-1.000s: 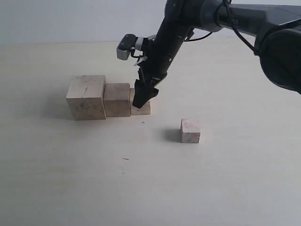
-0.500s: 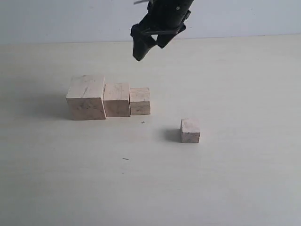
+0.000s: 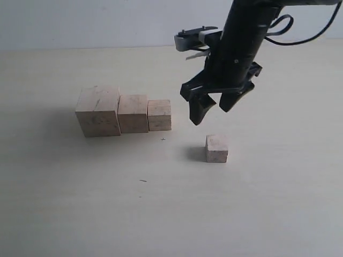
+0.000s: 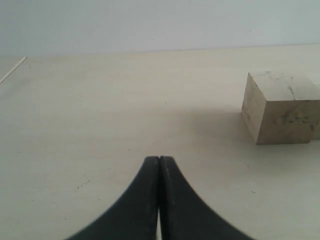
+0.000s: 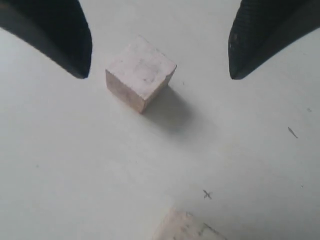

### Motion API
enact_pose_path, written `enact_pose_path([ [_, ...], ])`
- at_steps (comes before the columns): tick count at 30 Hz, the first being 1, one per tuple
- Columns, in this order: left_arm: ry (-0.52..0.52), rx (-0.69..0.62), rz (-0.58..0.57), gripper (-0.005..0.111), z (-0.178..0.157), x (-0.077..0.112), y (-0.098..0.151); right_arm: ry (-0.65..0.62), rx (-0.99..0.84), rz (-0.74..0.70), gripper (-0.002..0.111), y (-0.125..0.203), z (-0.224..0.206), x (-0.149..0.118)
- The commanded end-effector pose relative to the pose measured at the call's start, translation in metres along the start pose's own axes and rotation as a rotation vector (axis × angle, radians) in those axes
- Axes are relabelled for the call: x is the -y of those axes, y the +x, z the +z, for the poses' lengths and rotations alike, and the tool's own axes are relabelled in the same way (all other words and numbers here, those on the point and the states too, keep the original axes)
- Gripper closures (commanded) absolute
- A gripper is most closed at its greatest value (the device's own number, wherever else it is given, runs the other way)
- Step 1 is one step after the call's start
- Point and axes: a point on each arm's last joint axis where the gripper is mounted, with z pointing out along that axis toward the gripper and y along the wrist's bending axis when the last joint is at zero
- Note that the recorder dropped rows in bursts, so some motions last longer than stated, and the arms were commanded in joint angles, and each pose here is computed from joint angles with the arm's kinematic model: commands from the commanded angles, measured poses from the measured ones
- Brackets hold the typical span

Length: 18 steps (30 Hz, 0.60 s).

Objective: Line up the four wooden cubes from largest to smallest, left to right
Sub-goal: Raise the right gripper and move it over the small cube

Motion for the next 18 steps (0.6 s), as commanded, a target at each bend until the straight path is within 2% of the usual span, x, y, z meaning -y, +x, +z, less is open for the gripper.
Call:
enact_pose_path([
  [1,0.002,0.015,0.003,0.107,-0.0004,0.0000,-0.0009,0.010,0.004,0.052,0.037,0.0142,0.0025,-0.0009],
  [9,0.002,0.015,0.003,0.107,-0.0004,0.0000,-0.0009,-0.041,0.017,0.155,0.037,0.0129,0.0023,-0.0055],
  [16,0.002,0.015,0.003,0.107,-0.0004,0.0000,-0.0009,-0.072,-0.024,0.173,0.037,0.0170,0.0035,-0.0083],
  [18,0.002,0.015,0.003,0.107,-0.0004,0.0000,-0.0009,-0.067,-0.014,0.247,0.037,0.0172,0.0063,-0.0075],
])
